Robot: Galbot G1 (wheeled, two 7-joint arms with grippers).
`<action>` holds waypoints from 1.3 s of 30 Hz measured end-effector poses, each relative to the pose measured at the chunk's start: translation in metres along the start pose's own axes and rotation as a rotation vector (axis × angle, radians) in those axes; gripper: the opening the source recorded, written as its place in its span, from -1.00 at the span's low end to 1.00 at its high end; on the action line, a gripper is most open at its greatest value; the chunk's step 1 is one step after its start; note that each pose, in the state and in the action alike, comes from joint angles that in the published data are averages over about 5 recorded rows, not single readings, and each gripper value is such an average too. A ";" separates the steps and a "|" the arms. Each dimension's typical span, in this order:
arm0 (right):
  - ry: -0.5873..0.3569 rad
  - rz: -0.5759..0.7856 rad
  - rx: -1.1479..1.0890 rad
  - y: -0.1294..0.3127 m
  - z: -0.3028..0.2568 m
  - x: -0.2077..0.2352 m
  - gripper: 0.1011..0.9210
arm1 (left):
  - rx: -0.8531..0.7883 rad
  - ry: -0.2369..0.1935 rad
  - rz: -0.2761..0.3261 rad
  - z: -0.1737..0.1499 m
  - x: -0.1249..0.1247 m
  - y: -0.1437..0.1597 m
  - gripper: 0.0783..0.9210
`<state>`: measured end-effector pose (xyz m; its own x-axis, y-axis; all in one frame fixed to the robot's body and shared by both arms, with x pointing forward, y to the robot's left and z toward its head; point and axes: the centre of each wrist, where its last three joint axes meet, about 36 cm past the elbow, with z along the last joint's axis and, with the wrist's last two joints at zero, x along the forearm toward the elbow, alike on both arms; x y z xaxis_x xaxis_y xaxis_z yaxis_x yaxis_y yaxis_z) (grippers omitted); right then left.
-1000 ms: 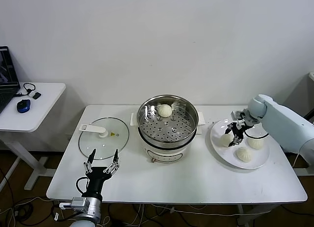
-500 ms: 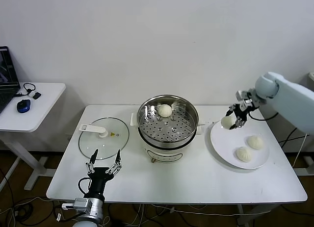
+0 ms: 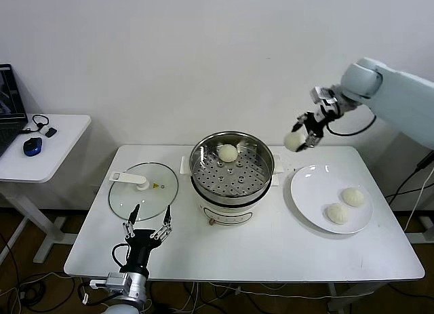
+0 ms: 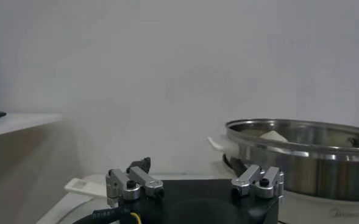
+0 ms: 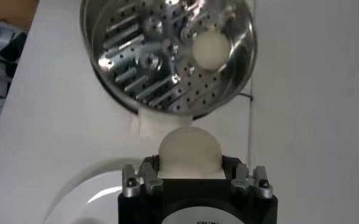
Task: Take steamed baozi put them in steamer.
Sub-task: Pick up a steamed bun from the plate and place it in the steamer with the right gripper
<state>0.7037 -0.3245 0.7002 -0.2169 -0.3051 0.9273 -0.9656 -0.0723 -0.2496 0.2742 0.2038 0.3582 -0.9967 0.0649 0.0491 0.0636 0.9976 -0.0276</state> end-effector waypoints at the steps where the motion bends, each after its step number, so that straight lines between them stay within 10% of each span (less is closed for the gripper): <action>1: -0.006 -0.001 0.005 -0.003 -0.008 -0.001 0.39 | 0.000 -0.001 0.000 0.000 0.000 0.000 0.77; 39: -0.030 -0.193 0.149 -0.026 -0.201 -0.181 0.39 | -0.002 -0.010 -0.002 -0.003 -0.003 -0.001 0.77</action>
<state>0.7396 -0.0767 0.5946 -0.0241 -0.3002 0.9536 -0.9564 -0.2708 -0.1094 0.2774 0.2029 0.3608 -0.9973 0.0627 0.0392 0.0617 0.9978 -0.0256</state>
